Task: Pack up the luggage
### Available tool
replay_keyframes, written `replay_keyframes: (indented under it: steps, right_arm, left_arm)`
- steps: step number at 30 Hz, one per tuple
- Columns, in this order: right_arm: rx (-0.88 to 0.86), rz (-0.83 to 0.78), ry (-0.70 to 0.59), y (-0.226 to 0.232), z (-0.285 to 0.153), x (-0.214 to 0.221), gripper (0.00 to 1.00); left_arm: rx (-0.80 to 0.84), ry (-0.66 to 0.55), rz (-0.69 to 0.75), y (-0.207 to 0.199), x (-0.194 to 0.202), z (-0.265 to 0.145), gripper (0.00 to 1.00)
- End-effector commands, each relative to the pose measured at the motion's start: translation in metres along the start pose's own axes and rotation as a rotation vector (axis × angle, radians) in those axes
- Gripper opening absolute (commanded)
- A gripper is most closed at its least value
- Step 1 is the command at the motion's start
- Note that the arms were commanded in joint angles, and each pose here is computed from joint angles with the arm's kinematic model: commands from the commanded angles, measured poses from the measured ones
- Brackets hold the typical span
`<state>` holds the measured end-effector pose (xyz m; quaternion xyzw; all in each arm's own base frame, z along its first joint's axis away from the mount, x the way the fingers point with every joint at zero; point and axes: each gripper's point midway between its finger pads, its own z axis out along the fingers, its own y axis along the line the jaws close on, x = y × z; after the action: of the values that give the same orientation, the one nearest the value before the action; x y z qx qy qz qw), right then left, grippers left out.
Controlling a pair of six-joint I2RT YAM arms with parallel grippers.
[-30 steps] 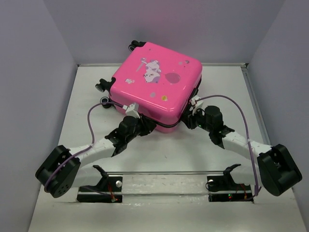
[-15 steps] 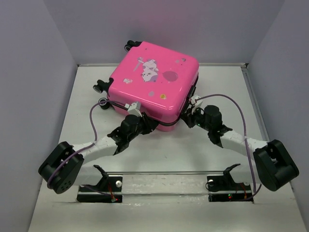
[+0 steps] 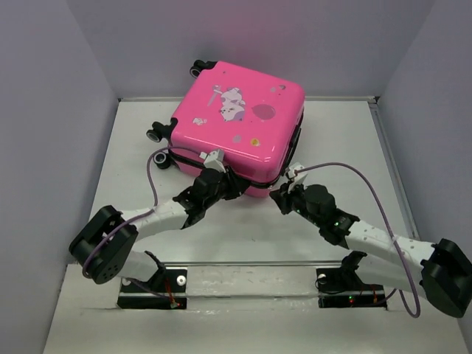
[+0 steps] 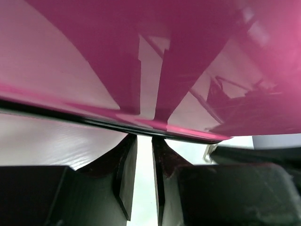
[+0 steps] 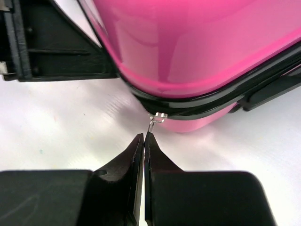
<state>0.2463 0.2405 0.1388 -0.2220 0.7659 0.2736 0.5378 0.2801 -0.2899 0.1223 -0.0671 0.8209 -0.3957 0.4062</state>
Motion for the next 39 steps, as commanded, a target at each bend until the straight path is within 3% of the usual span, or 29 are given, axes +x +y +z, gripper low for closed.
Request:
replay_keyframes:
  steps: [1,6,9,11,14,16,20,25,26,34,39]
  right_arm:
    - [-0.046,0.077,0.178,0.040,-0.013,0.048,0.07]
    - [-0.106,0.088,0.133,0.071,0.005,0.033,0.07]
    - [0.016,0.110,0.041,0.061,0.035,0.002,0.07]
    - [0.061,0.137,-0.018,0.059,0.047,-0.019,0.07]
    - [0.126,0.171,-0.029,0.047,0.045,-0.016,0.07]
    - [0.163,0.176,-0.046,0.038,0.036,-0.016,0.07]
    - [0.219,0.178,-0.035,0.021,0.014,-0.002,0.16]
    - [0.377,0.228,-0.065,-0.015,-0.010,-0.006,0.57]
    - [0.416,0.246,-0.075,-0.028,-0.012,-0.009,0.61]
    - [0.488,0.258,-0.125,-0.070,0.002,-0.044,0.63]
    - [0.413,0.232,-0.149,-0.073,0.021,-0.053,0.62]
  left_arm:
    - [0.162,-0.146,-0.003,-0.063,-0.055,0.015,0.29]
    - [0.198,-0.120,0.030,-0.085,-0.048,0.027,0.29]
    - [0.179,-0.092,0.073,-0.089,-0.044,0.024,0.31]
    - [0.075,-0.066,0.112,-0.065,-0.041,0.016,0.34]
    - [-0.024,-0.087,0.127,-0.033,-0.061,-0.017,0.46]
    - [-0.018,-0.149,0.141,-0.033,-0.086,-0.048,0.57]
    - [-0.125,-0.271,0.103,0.007,-0.129,-0.095,0.63]
    - [-0.150,-0.414,-0.056,0.065,-0.192,-0.128,0.72]
    - [-0.128,-0.415,-0.102,0.067,-0.196,-0.128,0.74]
    - [-0.123,-0.499,-0.277,0.104,-0.247,-0.117,0.90]
    - [-0.159,-0.528,-0.311,0.118,-0.263,-0.110,0.91]
